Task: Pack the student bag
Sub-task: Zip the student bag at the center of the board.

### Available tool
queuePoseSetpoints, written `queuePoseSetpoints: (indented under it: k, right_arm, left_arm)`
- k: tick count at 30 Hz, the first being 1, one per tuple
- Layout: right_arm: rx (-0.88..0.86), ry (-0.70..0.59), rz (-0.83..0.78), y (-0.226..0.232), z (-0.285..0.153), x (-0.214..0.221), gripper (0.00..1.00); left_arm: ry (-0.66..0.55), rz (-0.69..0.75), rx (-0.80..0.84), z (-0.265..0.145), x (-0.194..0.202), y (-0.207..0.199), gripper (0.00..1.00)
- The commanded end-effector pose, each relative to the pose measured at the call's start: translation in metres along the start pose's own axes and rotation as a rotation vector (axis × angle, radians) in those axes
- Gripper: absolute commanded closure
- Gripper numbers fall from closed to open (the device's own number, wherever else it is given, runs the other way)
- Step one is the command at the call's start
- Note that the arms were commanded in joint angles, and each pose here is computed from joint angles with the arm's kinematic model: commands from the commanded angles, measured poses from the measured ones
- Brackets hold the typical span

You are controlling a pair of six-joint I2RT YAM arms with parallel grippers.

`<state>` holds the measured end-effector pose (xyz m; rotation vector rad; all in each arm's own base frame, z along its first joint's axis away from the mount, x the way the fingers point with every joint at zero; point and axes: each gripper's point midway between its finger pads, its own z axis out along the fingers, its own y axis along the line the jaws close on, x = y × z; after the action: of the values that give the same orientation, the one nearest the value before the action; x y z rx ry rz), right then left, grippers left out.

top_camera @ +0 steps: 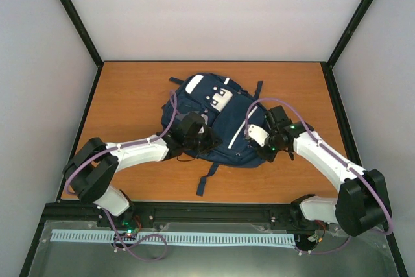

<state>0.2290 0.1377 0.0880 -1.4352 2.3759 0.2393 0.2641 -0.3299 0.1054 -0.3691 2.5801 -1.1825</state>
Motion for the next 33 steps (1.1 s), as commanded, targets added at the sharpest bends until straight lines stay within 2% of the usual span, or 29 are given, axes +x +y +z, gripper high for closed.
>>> queuePoseSetpoints:
  k: [1, 19, 33]
  right_arm:
    - [0.045, 0.058, 0.023, -0.019, -0.008, 0.014, 0.97]
    - [0.122, 0.081, 0.083, -0.103, -0.014, 0.019, 0.97]
    - [0.148, 0.080, 0.074, -0.154, 0.000, 0.015, 0.97]
  left_arm:
    - [-0.041, 0.084, -0.066, -0.012, -0.013, 0.014, 0.99]
    - [0.021, 0.208, -0.089, -0.025, 0.001, 0.021, 0.99]
    - [0.147, 0.385, -0.133, -0.041, 0.017, 0.019, 0.99]
